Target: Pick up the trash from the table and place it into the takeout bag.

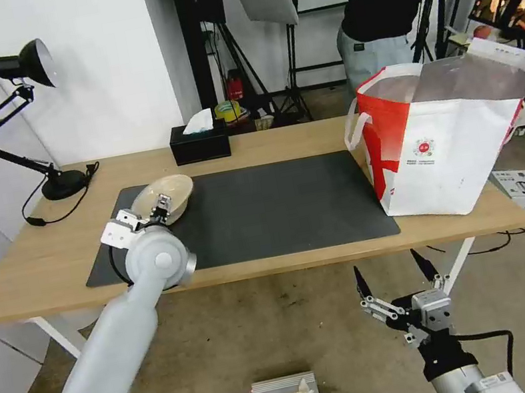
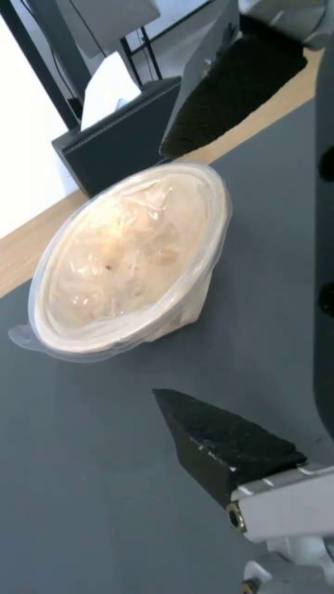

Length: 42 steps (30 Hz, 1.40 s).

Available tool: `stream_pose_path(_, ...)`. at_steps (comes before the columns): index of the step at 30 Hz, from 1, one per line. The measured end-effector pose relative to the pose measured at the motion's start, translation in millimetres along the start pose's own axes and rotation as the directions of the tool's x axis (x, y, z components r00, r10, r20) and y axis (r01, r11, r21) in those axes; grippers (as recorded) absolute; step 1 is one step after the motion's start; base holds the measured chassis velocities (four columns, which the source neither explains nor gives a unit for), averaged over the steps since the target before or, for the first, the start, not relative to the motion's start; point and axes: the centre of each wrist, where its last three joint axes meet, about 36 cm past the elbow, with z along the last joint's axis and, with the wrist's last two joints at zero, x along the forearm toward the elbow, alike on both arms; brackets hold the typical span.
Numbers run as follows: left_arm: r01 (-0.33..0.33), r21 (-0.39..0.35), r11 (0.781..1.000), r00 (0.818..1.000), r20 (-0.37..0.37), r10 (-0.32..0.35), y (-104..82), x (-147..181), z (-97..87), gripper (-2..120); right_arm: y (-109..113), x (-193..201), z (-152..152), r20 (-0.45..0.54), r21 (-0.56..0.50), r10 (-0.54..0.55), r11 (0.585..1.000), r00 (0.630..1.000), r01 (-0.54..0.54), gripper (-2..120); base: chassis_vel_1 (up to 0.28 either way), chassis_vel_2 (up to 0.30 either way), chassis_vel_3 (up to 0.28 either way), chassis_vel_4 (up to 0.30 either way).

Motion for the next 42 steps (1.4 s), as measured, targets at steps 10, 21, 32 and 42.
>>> stream_pose_path(10,-0.007,-0.038,0.999,1.0,-0.024,0.006,-2.9,-3.9,-1.0,100,0.0,0.0,0.0,0.0,0.0,0.0,1.0,1.0,0.0,100,0.0,0.0,0.0,0.0)
stream_pose_path(21,0.005,-0.042,0.999,1.0,-0.011,-0.006,-3.0,-14.0,2.7,100,0.0,0.0,0.0,0.0,0.0,0.0,1.0,1.0,0.0,100,0.0,0.0,0.0,0.0)
stream_pose_path(32,0.004,-0.025,1.0,1.0,0.005,-0.004,-5.3,-33.5,11.1,100,0.0,0.0,0.0,0.0,0.0,0.0,1.0,1.0,0.0,100,0.0,0.0,0.0,0.0)
stream_pose_path(42,-0.018,-0.018,1.0,1.0,0.009,0.018,-3.8,-46.0,24.0,100,0.0,0.0,0.0,0.0,0.0,0.0,1.0,1.0,0.0,100,0.0,0.0,0.0,0.0)
